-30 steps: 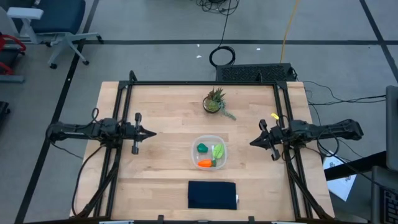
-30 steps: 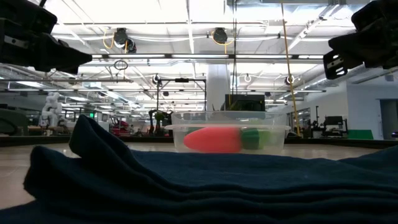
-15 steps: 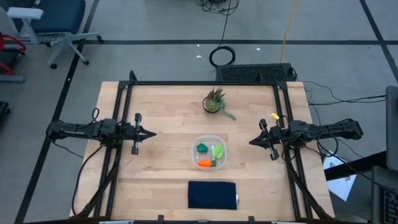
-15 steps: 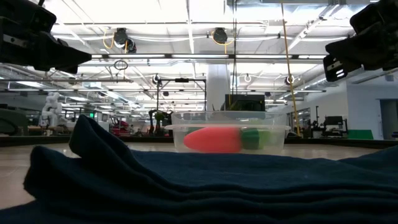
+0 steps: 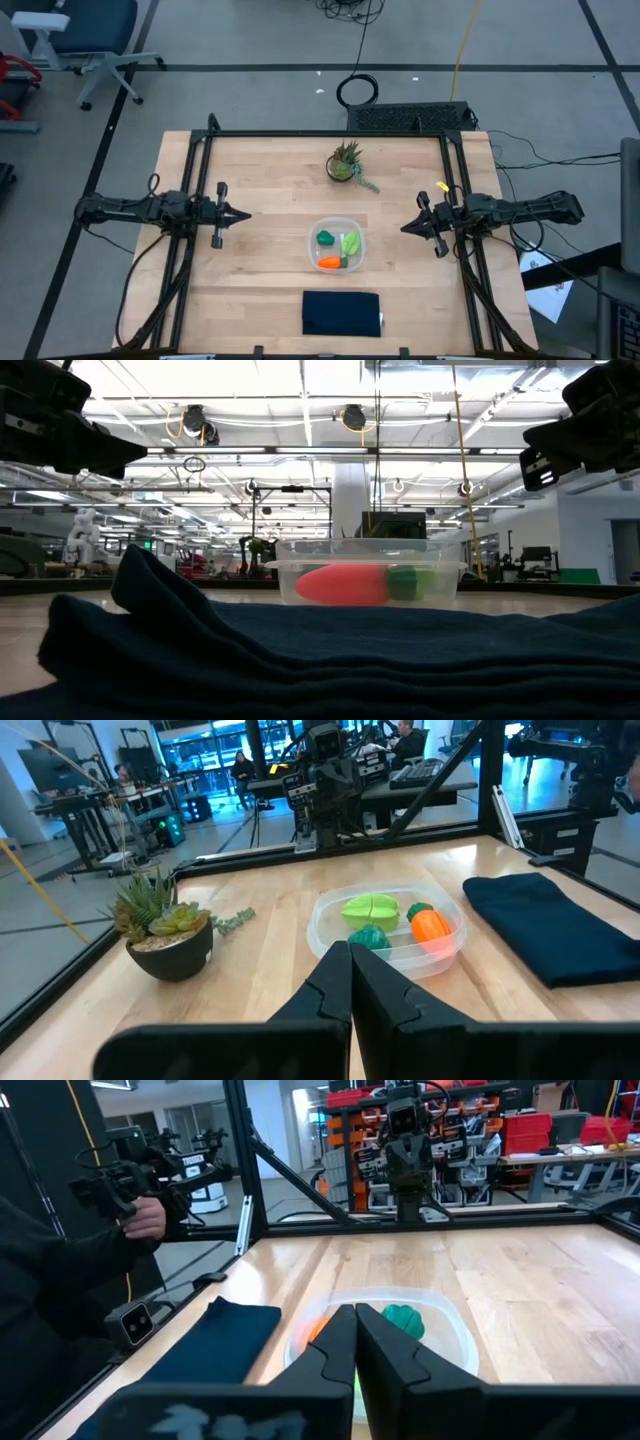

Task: Pick and placing Produce into tupperware
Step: Return to Home Position

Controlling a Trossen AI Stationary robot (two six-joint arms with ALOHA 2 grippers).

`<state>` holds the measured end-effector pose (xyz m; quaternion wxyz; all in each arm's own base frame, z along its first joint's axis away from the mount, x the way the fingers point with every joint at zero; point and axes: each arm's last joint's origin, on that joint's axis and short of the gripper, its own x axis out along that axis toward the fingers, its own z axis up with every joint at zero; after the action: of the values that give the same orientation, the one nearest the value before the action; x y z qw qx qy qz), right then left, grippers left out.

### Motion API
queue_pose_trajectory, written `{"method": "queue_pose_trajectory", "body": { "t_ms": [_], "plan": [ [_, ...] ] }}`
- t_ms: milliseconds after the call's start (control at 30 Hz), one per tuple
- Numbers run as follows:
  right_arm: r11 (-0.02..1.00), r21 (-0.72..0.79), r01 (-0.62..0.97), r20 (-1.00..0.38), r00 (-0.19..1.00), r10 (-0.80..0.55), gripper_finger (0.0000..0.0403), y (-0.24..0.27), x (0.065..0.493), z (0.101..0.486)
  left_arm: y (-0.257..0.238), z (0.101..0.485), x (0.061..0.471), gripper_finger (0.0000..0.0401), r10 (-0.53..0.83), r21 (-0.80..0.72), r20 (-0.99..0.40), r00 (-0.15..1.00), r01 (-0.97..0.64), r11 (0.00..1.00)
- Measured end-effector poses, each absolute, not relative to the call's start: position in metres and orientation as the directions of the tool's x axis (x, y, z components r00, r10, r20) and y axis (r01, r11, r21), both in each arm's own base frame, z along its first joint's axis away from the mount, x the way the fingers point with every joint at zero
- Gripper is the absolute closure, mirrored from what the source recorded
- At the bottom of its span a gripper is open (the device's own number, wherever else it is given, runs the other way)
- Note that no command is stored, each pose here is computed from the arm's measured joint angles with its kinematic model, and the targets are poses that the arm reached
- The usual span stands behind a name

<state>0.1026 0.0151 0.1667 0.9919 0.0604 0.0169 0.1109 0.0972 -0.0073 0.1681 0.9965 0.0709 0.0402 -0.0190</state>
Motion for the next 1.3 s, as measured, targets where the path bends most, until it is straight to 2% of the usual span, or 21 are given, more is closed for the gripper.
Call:
{"method": "queue_pose_trajectory", "body": {
  "t_ms": [1300],
  "plan": [
    [0.969, 0.113, -0.219, -0.017, 0.975, 0.222, 0.0403, 0.015, 0.1026, 0.167, -0.0073, 0.1705, 0.0975, 0.04, -0.03, 0.136, -0.055, 0.998, 0.037, 0.99]
  ]
}}
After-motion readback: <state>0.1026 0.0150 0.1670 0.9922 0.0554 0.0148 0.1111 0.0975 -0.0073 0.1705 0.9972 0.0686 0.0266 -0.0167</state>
